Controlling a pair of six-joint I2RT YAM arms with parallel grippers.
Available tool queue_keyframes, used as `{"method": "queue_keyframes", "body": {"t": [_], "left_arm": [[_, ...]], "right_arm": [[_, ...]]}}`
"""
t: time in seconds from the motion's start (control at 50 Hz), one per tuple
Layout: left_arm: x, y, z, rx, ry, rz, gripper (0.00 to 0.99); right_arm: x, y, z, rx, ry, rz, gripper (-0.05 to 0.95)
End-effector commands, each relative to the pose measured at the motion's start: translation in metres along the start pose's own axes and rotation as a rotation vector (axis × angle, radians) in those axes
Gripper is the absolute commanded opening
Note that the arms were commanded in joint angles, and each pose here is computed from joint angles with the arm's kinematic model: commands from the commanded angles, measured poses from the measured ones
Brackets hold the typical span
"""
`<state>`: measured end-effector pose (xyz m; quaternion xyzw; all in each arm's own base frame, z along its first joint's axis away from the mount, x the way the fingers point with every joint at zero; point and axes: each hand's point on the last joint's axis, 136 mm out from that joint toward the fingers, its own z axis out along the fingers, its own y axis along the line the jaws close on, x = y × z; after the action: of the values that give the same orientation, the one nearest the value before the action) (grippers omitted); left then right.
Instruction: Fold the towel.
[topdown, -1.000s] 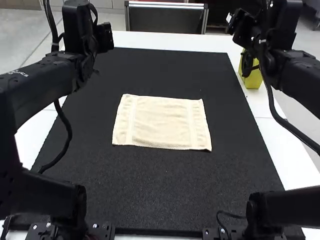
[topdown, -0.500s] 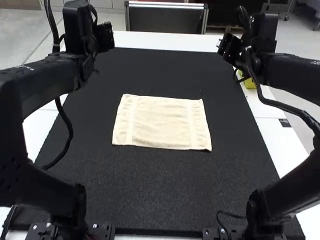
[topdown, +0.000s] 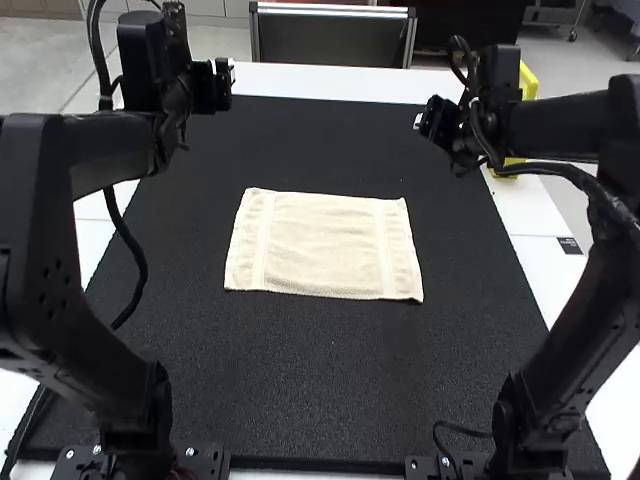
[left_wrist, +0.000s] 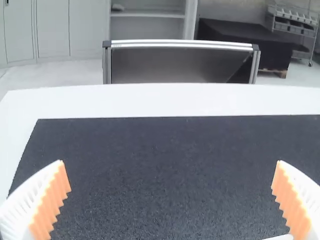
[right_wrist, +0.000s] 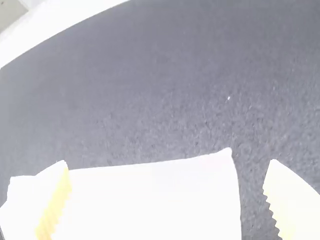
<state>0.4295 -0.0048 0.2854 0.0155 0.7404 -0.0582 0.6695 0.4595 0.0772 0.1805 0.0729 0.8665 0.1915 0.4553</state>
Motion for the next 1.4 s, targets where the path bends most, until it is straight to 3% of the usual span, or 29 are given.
{"method": "queue_keyframes", "body": {"t": [0.0,0.36,0.52,0.66,0.92,1.38], "left_arm": [[0.003,-0.005,0.008,0.038,0.015,0.018,0.959],[0.041,0.003,0.036,0.028,0.149,-0.008,0.957],[0.04,0.016,0.036,0.002,0.143,-0.017,0.957],[0.032,0.025,0.036,-0.012,0.111,-0.06,0.959],[0.016,0.019,0.039,0.008,0.051,-0.05,0.959],[0.042,0.016,0.07,0.031,0.099,-0.058,0.959]], "right_arm": [[-0.004,0.021,0.009,-0.073,0.026,0.016,0.89],[0.011,0.03,0.037,-0.092,0.09,0.061,0.89],[0.021,0.035,0.046,-0.099,0.11,0.052,0.9],[0.023,0.034,0.052,-0.098,0.113,0.043,0.9],[0.025,0.028,0.055,-0.086,0.114,0.022,0.9],[0.036,0.017,0.081,-0.072,0.134,0.017,0.9]]}}
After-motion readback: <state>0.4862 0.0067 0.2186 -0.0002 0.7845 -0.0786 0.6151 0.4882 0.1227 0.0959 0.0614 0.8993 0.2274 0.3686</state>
